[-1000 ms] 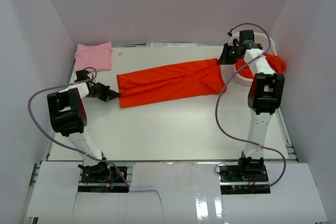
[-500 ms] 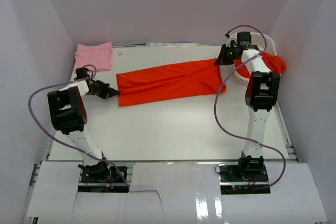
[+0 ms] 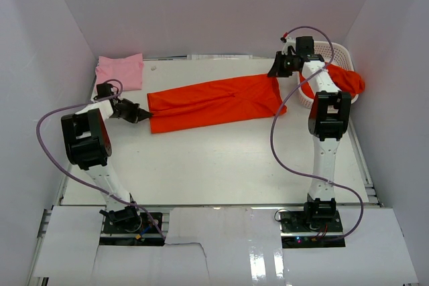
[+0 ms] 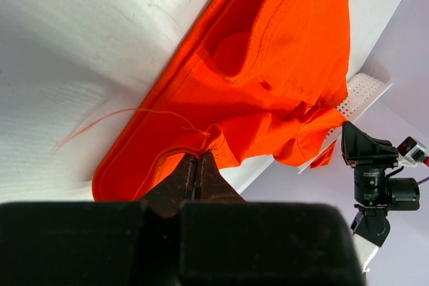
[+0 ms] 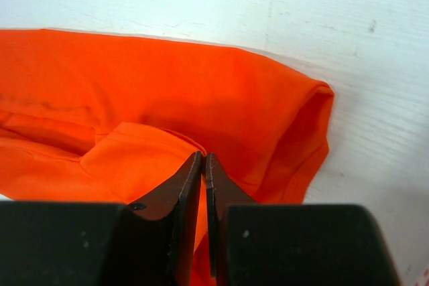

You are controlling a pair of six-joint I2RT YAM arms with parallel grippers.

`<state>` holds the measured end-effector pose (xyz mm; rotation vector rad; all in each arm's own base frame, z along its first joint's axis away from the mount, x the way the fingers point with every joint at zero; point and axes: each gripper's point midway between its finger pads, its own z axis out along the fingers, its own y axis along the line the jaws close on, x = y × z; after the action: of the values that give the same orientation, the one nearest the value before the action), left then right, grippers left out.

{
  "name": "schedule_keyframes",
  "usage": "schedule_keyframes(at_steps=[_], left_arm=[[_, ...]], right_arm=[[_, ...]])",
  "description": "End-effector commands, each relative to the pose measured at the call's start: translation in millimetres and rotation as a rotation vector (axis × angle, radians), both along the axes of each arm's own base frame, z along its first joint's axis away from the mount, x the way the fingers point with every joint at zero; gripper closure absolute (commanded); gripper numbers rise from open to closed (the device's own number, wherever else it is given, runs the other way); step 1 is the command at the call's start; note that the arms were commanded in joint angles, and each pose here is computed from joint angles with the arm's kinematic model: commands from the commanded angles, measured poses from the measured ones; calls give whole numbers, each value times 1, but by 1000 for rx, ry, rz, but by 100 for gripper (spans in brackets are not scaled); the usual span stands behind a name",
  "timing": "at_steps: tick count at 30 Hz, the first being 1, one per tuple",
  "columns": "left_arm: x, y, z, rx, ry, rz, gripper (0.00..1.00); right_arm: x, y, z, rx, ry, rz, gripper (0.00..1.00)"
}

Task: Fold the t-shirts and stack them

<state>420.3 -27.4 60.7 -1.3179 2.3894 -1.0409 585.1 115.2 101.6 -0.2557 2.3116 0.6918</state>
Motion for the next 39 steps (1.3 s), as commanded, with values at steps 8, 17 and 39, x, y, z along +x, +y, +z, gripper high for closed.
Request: schedule_keyframes(at_steps=[8, 17, 39], left_arm=[[15, 3, 2, 39, -30, -6, 100], [17, 4, 1, 41, -28, -3, 100], [26, 3, 21, 12, -76, 56, 73]], right_arm=[[15, 12, -13, 25, -48, 26, 87], [20, 8, -26, 7, -49, 7, 86], [10, 7, -39, -4, -42, 20, 87]])
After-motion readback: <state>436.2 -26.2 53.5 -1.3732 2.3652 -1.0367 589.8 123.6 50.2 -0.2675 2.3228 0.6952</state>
